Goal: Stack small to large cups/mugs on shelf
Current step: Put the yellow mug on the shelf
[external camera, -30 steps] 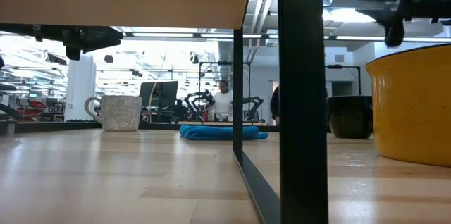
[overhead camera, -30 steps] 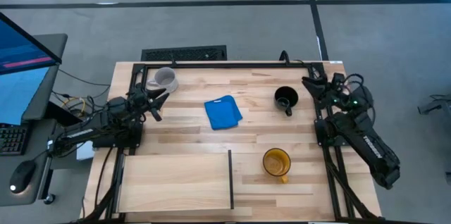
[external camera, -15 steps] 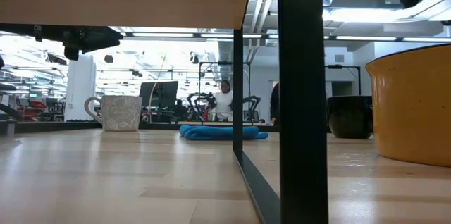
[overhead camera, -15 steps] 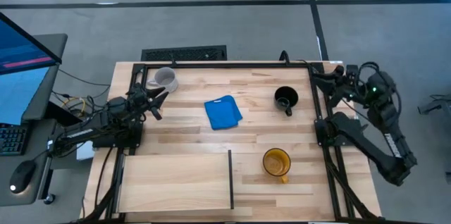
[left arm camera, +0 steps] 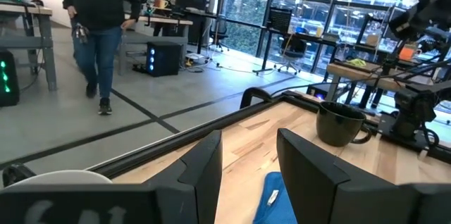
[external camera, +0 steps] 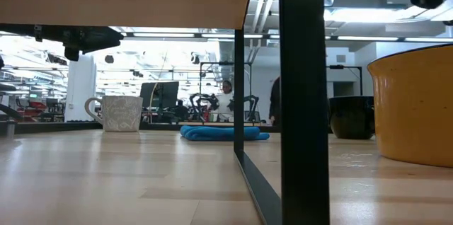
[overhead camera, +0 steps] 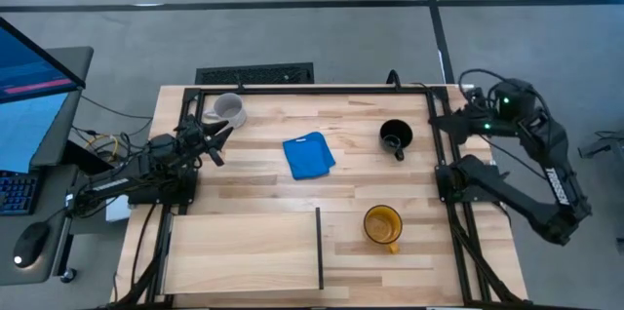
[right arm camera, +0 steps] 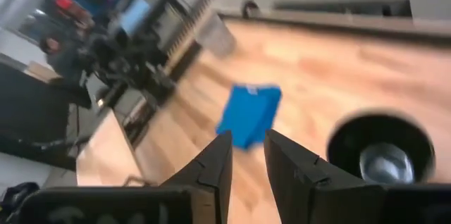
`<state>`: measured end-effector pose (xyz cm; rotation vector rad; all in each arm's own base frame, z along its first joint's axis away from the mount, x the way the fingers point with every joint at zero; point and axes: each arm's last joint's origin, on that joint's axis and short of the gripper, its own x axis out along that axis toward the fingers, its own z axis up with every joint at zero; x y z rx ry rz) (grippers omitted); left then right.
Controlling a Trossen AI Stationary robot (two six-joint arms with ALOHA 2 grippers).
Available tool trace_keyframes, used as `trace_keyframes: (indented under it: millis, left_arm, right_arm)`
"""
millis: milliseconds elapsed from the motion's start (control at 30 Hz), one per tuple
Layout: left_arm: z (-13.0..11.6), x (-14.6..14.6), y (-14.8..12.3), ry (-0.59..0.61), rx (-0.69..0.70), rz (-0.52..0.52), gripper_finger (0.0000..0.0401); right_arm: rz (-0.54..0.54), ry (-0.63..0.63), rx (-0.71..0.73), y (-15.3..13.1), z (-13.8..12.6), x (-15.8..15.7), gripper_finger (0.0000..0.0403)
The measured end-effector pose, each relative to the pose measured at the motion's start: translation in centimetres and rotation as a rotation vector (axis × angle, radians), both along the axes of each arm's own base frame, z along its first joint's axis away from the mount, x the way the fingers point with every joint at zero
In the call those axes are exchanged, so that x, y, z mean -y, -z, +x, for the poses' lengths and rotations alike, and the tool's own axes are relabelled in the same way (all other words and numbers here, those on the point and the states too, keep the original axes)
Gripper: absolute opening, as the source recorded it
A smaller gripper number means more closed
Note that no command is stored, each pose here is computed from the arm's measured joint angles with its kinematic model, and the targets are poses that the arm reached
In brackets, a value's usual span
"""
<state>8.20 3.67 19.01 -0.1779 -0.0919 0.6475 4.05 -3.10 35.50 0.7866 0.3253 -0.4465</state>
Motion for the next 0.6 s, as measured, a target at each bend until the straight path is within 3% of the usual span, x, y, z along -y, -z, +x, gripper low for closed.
trace_keyframes:
  millis: [267,400,600]
  left_arm:
    - [0.0,0.0,0.0,0.0,0.0,0.0,0.0127]
    - [0.0,0.0,0.0,0.0,0.0,0.0,0.0127]
    - [0.0,0.0,0.0,0.0,-0.001,0.0,0.0127]
  right_arm:
    - [0.264,0.011,-0.185,1.6,-0.3,-0.3,0.0107]
    - [0.329,0.041,-0.263,2.1,-0.3,-0.2,0.0107]
    - [0.436,0.123,-0.239,2.1,0.1,0.5,0.0107]
